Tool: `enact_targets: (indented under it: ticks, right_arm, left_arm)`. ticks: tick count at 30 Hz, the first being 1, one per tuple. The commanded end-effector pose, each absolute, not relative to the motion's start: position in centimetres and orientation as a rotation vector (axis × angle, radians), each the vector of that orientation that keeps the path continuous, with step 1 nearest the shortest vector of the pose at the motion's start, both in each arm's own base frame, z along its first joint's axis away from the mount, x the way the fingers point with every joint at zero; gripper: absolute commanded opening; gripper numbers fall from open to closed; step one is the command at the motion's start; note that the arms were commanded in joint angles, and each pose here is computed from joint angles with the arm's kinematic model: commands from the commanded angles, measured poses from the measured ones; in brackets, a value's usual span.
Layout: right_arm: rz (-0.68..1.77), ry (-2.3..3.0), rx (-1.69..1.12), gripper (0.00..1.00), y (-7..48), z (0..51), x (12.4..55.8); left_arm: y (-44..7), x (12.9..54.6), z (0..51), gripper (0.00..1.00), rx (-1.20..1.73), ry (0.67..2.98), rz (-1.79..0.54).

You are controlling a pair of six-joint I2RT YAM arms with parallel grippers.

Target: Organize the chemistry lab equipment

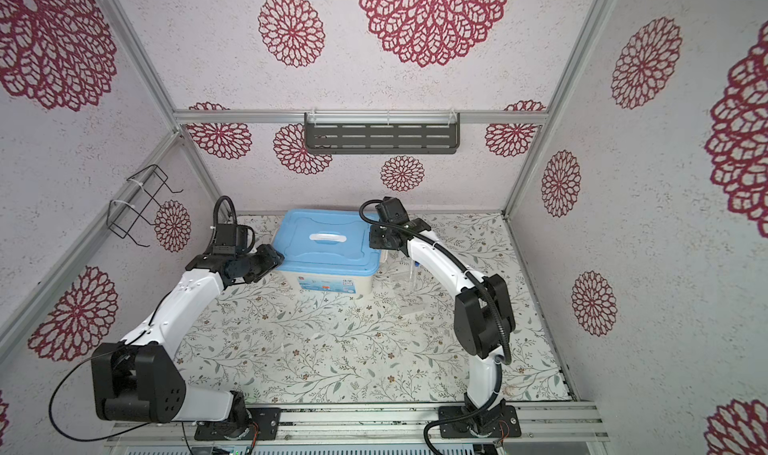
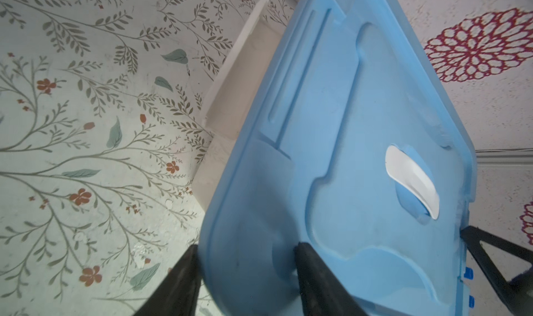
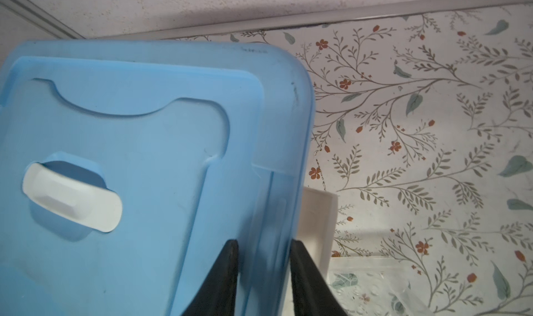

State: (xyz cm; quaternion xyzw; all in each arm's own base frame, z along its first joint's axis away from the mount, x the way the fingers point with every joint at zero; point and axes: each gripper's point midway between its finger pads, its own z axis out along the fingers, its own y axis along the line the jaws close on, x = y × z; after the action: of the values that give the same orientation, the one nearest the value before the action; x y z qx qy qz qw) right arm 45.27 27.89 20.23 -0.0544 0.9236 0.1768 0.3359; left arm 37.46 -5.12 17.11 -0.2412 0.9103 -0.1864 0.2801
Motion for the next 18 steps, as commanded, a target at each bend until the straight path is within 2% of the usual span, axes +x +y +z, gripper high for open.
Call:
enact_targets:
  ticks: [1,5,12,18]
  right_arm:
    - [0.469,2.439,-0.283,0.34,29.1,18.6,44.9]
    - [0.469,2.407,-0.372,0.34,30.0,18.6,45.6]
    - [0.516,2.324,-0.492,0.36,31.4,19.9,46.0]
    - [0.501,2.264,-0.448,0.56,31.2,22.9,46.9]
  left_arm:
    - [-5.0,31.5,13.8,0.61,-0.705,2.656,-0.438]
    - [-4.2,30.6,16.2,0.69,-0.752,2.565,-0.515]
    - [-2.0,30.7,18.6,0.76,-0.8,2.449,-0.653]
    - [-3.3,34.0,19.8,0.81,-0.691,2.4,-0.835]
